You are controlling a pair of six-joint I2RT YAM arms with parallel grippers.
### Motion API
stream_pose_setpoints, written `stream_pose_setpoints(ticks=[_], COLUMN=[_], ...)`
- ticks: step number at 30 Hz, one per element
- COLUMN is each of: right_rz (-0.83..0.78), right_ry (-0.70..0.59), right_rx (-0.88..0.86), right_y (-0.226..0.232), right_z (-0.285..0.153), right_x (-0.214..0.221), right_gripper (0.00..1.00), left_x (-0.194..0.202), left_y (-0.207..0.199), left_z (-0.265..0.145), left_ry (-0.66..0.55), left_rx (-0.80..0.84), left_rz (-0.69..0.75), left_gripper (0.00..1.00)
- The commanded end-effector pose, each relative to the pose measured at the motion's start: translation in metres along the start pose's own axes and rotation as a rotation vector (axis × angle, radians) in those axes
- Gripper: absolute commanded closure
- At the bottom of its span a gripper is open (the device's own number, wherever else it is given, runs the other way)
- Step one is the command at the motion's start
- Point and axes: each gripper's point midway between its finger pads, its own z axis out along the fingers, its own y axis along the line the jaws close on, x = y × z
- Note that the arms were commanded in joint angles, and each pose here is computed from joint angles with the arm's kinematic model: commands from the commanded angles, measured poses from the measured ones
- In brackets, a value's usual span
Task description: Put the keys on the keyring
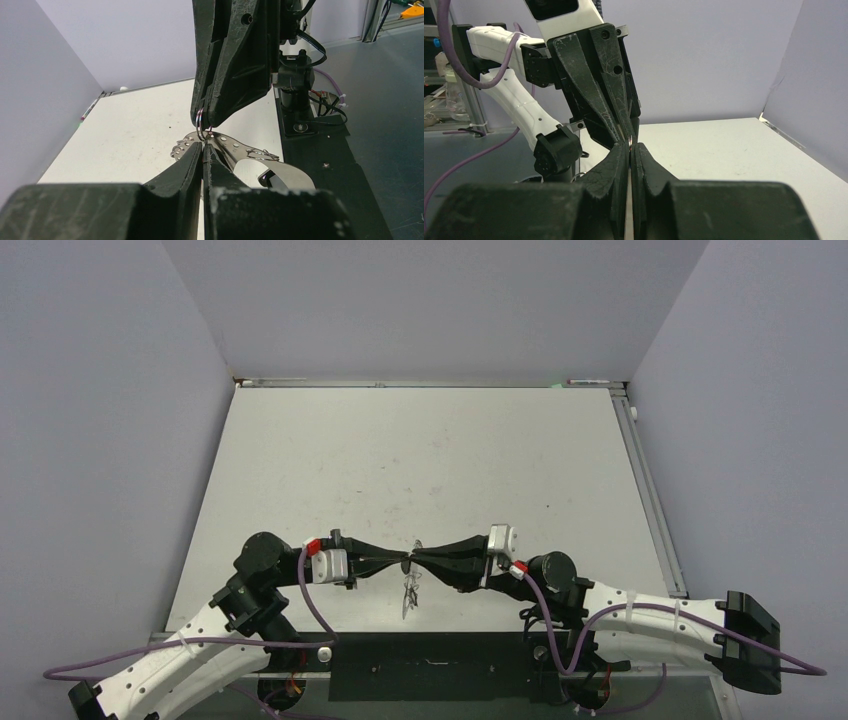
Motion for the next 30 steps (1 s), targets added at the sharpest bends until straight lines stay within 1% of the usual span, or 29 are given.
stream_pose_setpoints(ticks=[1,8,16,17,20,21,22,25,30], right_rz=[-0.006,-0.014,0.007,0.007,0.005,0.007,0.007,0.015,0.024], right_ry=[-0.167,-0.217,-0.223,-0.221,-0.211,-0.207,-0.206,-0.198,-0.194], right_rx=[-0.038,-0.061,-0.083,-0.081,-0.075,-0.073,-0.071,-0.073,-0.073], right_y=[0.006,0.008,0.011,0.011,0.010,0.010,0.009,0.010,0.011], right_z=[0.012,0.020,0.026,0.026,0.023,0.023,0.022,0.020,0.020], right_x=[-0.053,-0.070,-0.064,-0.064,-0.062,-0.061,-0.061,-0.058,-0.054], right_gripper=[0.95,0.95,0.95,0.95,0.95,0.95,0.95,0.95,0.95], left_x=[-0.010,-0.010,-0.012,-0.012,-0.015,-0.015,-0.016,-0.018,-0.019], left_y=[0.004,-0.001,-0.002,-0.001,0.000,0.001,0.001,0.001,-0.001], left_z=[0.001,0.002,0.001,0.001,0.000,-0.001,-0.001,-0.002,-0.002], left_ry=[-0.022,-0.029,-0.036,-0.036,-0.046,-0.050,-0.054,-0.063,-0.066], left_rx=[-0.010,0.022,0.023,0.018,0.005,0.000,-0.004,-0.007,0.005], left_rz=[0.020,0.014,0.015,0.016,0.022,0.024,0.025,0.025,0.023], left_gripper=[1.00,1.00,1.00,0.98,0.74,0.69,0.67,0.67,0.74])
